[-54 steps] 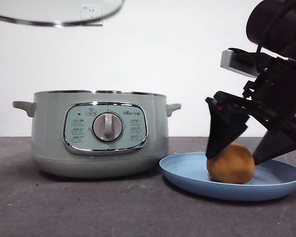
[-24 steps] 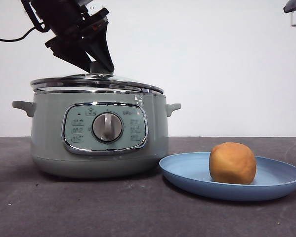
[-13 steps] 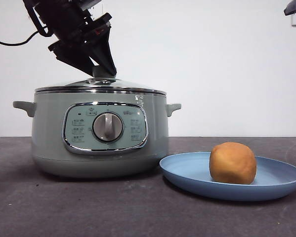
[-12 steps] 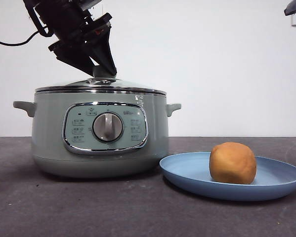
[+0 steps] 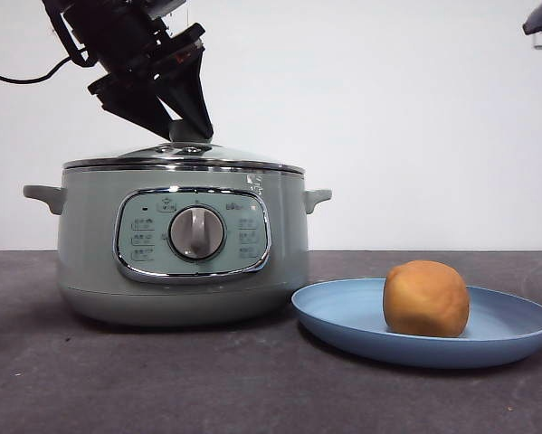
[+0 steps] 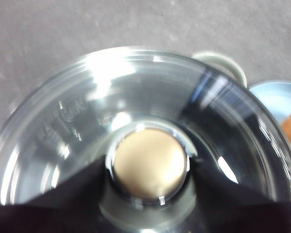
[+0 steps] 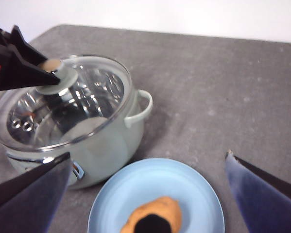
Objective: Take the potato out from the steamer,put the potato on the plate,close the lid
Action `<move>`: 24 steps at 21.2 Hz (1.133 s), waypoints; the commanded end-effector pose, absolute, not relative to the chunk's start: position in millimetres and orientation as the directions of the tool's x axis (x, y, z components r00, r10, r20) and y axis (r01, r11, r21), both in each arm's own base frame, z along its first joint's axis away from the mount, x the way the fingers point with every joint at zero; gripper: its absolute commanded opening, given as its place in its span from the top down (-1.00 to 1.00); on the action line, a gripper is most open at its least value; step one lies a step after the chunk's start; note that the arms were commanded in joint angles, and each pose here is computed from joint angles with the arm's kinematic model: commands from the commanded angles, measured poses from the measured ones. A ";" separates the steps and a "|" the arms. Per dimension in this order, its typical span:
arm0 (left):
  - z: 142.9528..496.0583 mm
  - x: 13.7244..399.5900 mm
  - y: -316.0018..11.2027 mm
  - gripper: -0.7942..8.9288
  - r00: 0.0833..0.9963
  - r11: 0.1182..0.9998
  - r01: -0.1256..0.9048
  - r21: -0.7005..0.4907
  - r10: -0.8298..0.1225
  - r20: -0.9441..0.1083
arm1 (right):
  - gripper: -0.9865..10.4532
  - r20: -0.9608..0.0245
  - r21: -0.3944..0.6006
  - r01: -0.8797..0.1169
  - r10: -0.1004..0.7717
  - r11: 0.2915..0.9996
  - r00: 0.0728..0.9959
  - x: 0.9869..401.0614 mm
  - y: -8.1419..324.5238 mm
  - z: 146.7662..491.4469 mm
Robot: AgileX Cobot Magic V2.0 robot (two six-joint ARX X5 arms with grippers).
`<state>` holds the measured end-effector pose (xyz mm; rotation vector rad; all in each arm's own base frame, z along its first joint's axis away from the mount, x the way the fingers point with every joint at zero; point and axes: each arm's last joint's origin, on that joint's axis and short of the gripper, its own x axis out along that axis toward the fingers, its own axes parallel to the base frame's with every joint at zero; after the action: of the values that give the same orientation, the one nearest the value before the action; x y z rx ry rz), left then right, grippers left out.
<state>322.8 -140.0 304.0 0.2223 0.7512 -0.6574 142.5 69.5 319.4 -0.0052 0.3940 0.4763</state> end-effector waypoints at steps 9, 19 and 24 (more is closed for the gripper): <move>328.5 303.8 -133.5 -0.26 0.572 0.780 0.625 -0.041 -0.492 -0.656 | -0.22 -0.417 0.126 -0.481 0.486 0.868 0.768 139.6 70.4 315.1; 372.8 243.0 -109.5 -0.25 0.555 0.761 0.646 -0.063 -0.524 -0.646 | -0.21 -0.486 0.255 -0.563 0.608 0.786 0.628 132.8 72.6 307.2; 388.0 203.6 -94.4 0.10 0.504 0.738 0.666 -0.106 -0.550 -0.666 | -0.06 -0.523 0.350 -0.594 0.677 0.724 0.518 127.3 73.5 302.0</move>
<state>208.1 -95.3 388.2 0.1762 0.7234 -0.7287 127.9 73.0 301.9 0.1076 0.6707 0.7597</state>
